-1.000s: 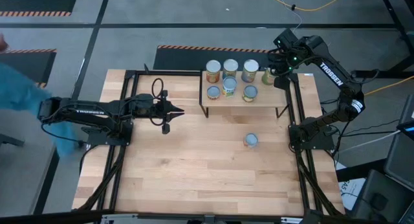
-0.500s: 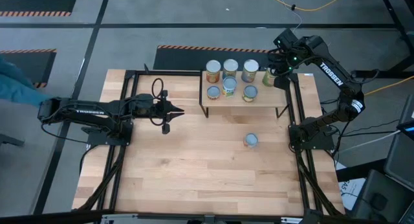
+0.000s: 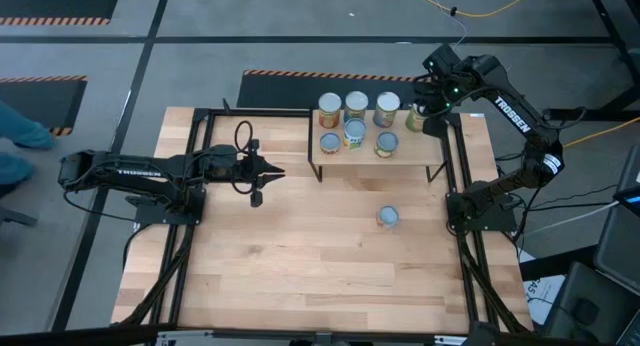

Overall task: Pick and place cans onto a shelf
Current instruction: Put the light green canned oranges on the shelf

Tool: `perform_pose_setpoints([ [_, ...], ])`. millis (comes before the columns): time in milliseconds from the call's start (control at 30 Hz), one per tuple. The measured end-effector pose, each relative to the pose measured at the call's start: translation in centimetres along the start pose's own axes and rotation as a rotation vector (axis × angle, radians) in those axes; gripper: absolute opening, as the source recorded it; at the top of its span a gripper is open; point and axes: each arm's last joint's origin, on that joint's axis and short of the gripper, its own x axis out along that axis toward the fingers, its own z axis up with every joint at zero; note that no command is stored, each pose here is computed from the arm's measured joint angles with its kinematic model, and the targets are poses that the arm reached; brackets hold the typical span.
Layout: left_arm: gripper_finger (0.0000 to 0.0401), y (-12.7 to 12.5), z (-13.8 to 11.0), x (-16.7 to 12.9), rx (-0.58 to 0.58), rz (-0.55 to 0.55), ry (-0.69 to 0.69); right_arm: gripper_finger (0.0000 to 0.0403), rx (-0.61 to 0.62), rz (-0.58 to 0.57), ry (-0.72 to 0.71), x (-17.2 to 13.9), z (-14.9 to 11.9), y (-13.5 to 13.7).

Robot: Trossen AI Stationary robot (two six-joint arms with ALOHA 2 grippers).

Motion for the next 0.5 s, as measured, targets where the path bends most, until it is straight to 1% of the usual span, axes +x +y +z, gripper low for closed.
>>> perform_pose_setpoints([
  [500, 0.0044, 0.0, 0.0, 0.0, -0.001, 0.0, 0.0, 0.0026, -0.002, -0.021, -0.026, -0.01, 0.25, -0.21],
])
